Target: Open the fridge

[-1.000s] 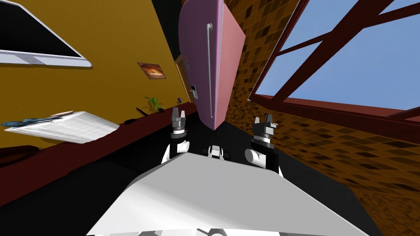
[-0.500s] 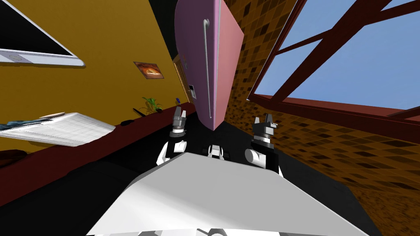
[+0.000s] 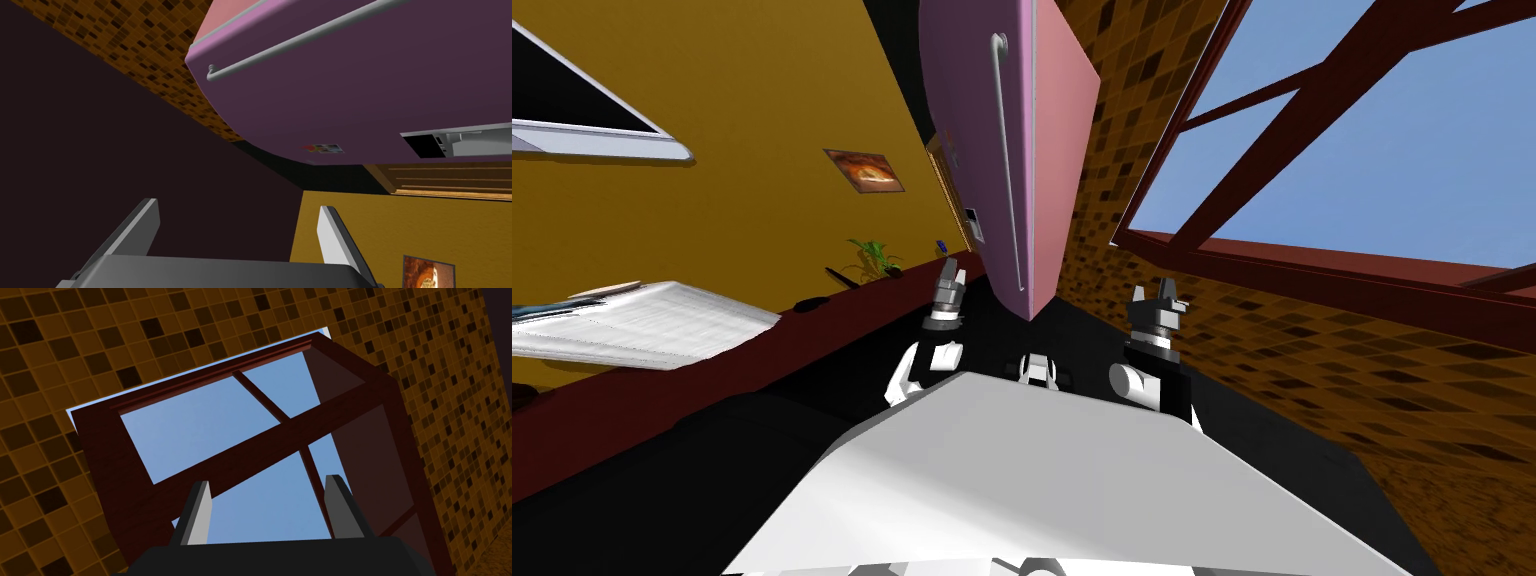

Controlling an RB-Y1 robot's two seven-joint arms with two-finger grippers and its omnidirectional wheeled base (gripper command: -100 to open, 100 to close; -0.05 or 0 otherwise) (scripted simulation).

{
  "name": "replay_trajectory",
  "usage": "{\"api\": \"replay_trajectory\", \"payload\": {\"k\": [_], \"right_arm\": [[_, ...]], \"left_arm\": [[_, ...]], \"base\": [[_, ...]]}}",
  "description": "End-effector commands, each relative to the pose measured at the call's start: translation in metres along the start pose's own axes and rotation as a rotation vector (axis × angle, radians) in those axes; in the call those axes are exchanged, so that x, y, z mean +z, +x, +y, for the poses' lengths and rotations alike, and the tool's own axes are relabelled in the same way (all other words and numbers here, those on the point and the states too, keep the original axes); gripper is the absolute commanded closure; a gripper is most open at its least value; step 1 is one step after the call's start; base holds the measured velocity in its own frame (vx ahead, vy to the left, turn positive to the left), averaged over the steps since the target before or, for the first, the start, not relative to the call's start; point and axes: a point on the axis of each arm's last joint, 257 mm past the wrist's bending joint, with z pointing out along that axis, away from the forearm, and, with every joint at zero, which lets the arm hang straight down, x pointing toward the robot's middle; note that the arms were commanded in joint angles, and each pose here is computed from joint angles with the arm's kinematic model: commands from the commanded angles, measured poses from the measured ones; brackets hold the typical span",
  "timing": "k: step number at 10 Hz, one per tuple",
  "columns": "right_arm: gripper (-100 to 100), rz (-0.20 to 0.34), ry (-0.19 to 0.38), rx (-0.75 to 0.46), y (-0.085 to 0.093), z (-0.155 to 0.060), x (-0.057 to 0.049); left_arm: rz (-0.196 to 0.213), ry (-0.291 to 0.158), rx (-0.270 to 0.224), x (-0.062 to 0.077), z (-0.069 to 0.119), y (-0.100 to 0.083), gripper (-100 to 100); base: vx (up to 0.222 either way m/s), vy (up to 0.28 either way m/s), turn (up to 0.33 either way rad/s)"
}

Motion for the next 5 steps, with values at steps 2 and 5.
{"api": "replay_trajectory", "payload": {"k": [2,5], "right_arm": [[0,0.0,0.0,0.0,0.0,0.0,0.0],[0,0.0,0.0,0.0,0.0,0.0,0.0]], "left_arm": [[0.007,-0.07,0.022,0.004,0.014,-0.006,-100],[0.005,-0.126,0.034,0.006,0.026,-0.011,-100]], "base": [[0.086,-0.034,-0.065],[0.065,-0.027,-0.036]]}}
